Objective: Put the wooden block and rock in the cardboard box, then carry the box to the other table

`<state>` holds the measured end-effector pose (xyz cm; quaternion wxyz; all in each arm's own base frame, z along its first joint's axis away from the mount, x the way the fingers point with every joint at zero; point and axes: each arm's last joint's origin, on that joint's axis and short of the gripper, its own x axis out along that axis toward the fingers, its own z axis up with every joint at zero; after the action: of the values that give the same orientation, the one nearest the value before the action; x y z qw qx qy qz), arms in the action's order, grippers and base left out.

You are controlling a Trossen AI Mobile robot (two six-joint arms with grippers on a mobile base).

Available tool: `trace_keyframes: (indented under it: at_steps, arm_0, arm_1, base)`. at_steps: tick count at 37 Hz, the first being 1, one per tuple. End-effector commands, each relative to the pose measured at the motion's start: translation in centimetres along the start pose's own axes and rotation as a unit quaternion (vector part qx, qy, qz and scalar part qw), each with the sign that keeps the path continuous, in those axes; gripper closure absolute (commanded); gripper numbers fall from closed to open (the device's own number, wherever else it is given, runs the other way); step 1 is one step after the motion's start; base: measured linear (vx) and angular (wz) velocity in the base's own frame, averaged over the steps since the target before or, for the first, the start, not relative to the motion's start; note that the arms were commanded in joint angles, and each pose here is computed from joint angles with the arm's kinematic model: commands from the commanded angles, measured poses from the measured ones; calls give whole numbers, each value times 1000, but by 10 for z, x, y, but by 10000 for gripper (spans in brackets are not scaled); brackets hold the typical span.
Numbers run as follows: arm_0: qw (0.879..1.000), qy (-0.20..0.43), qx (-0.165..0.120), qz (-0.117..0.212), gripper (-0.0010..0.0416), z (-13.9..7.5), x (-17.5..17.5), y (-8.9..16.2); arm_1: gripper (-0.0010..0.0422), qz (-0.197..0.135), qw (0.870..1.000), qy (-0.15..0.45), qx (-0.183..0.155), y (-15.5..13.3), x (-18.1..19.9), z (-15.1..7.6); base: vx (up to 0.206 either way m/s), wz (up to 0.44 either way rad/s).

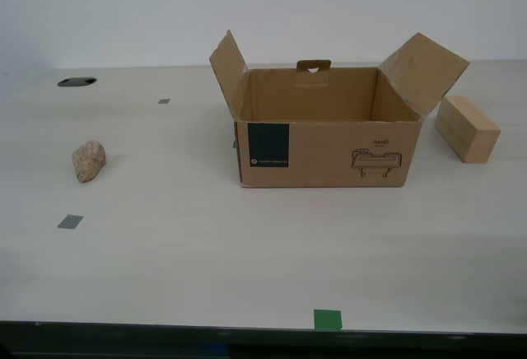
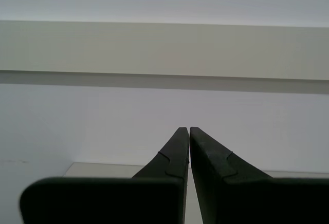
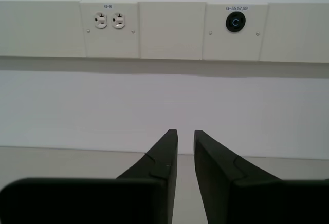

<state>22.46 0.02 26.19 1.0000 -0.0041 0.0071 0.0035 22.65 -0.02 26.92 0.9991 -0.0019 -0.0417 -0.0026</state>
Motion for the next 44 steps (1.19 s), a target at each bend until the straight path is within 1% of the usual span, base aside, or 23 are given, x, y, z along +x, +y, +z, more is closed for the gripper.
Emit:
trace_keyframes:
  at_steps: [1, 8, 12, 17, 23, 31, 34, 39, 44]
  arm_0:
    - [1000, -2, 0, 0, 322, 0, 0, 0]
    - [1000, -2, 0, 0, 251, 0, 0, 0]
    - [1000, -2, 0, 0, 207, 0, 0, 0]
    - [1000, -2, 0, 0, 150, 0, 0, 0]
    - [1000, -2, 0, 0, 84, 0, 0, 0]
    - [1000, -1, 0, 0, 16, 0, 0, 0]
    - [1000, -1, 0, 0, 2, 0, 0, 0]
    - [1000, 1, 0, 0, 16, 0, 0, 0]
    - [1000, 2, 0, 0, 14, 0, 0, 0]
  arm_1:
    - [412, -1, 1000, -3, 0, 0, 0, 1]
    - [409, -1, 1000, -4, 0, 0, 0, 1]
    - [384, -1, 1000, -4, 0, 0, 0, 1]
    - [332, -1, 1000, -4, 0, 0, 0, 1]
    - [256, -1, 1000, -6, 0, 0, 0, 2]
    - [151, -1, 1000, -9, -2, 0, 1, 5]
    - [112, -1, 1000, -12, -2, 0, 2, 7]
    - [58, -1, 1000, -16, -1, 0, 2, 9]
    - [19, -1, 1000, -16, -1, 0, 2, 10]
  base:
    - [0, 0]
    - [0, 0]
    - [0, 0]
    - [0, 0]
    - [0, 0]
    - [0, 0]
    - [0, 0]
    - [0, 0]
    - [0, 0]
